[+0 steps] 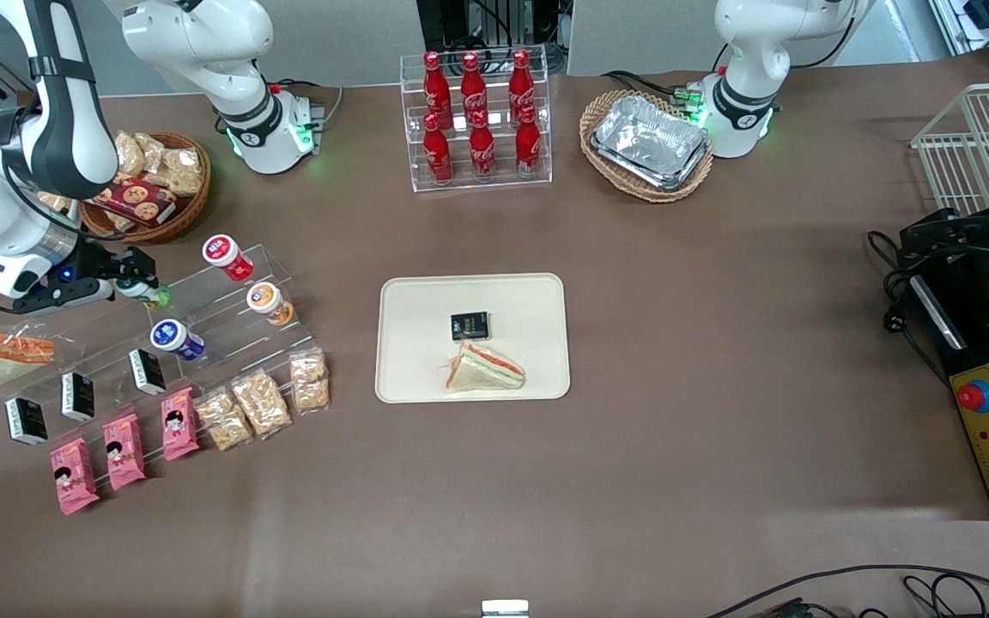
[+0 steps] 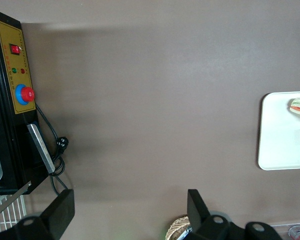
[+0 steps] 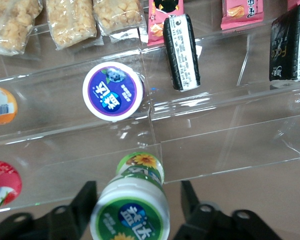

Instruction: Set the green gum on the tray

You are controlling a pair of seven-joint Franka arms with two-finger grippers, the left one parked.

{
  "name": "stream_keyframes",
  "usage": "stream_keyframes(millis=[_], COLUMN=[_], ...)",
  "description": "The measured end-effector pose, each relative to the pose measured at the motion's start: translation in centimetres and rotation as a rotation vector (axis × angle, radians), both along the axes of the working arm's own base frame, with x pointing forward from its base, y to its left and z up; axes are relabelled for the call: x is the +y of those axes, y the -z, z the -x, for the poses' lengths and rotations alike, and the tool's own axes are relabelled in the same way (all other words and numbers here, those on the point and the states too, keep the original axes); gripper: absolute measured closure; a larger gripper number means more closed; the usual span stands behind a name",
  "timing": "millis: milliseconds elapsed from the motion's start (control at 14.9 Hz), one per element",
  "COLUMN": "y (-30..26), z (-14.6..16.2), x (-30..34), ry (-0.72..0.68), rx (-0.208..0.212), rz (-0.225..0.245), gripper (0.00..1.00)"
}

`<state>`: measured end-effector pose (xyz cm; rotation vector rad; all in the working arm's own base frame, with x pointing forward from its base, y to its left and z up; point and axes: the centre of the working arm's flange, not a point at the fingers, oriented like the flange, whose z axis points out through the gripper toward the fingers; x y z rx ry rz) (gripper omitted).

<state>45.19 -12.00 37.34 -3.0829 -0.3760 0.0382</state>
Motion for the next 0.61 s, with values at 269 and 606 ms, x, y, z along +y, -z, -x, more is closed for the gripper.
stream_keyframes(millis=[269,606], y=[-0.1,-4.1], z=[0.0,-1.3], x=[-0.1,-0.5], ry=[0.001,-0.001], rx=[-0.002,0.027], rz=[0.001,-0.005], gripper=[0.42,0.42])
